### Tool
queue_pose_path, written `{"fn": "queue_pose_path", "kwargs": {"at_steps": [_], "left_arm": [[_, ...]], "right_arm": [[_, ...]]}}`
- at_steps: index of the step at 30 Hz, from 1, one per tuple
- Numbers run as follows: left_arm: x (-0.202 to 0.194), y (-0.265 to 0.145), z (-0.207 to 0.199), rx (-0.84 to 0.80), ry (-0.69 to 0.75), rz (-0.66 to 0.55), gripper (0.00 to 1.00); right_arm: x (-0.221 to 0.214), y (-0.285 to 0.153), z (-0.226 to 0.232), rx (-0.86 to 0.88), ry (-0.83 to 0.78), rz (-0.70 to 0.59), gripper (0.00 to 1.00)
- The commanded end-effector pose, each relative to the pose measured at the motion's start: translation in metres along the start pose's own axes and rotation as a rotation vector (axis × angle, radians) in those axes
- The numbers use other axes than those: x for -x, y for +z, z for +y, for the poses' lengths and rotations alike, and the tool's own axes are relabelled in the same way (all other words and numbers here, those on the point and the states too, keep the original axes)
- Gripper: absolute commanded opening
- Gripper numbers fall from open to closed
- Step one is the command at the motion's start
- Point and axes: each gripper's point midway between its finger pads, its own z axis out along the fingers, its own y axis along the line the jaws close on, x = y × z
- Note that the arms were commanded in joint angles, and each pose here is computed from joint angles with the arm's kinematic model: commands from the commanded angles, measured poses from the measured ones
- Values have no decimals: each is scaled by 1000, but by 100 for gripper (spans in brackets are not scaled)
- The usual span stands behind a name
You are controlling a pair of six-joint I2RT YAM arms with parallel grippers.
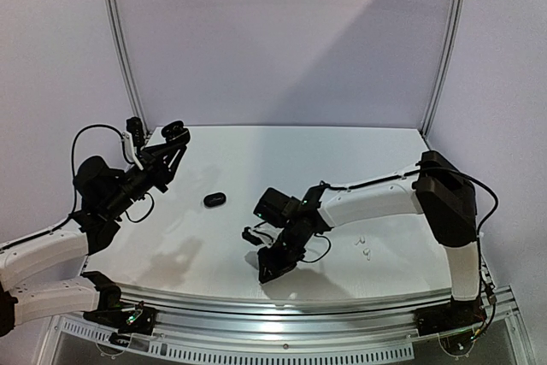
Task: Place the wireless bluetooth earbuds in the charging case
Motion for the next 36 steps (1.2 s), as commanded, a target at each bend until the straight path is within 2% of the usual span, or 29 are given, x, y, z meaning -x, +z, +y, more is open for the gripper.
{"fn": "queue_pose_path", "kwargs": {"at_steps": [1, 10, 16, 22, 31, 36], "left_arm": [[3, -3, -1, -3, 18, -16, 0], [4, -3, -1, 0, 17, -19, 0], [5, -3, -1, 2, 19, -23, 0], [7, -4, 0, 4, 21, -28, 0], [7, -4, 1, 9, 23, -30, 0], [7, -3, 0, 9, 21, -29, 0]], "right_arm": [[-9, 0, 20, 288, 175, 75, 5], [-11, 8, -20, 359, 491, 82, 4], [-9, 6, -42, 384, 671, 55, 13], [-17, 11, -60, 368, 748, 78, 15], [-29, 6, -83, 296, 818, 70, 27], [-34, 1, -91, 240, 829, 66, 31]]}}
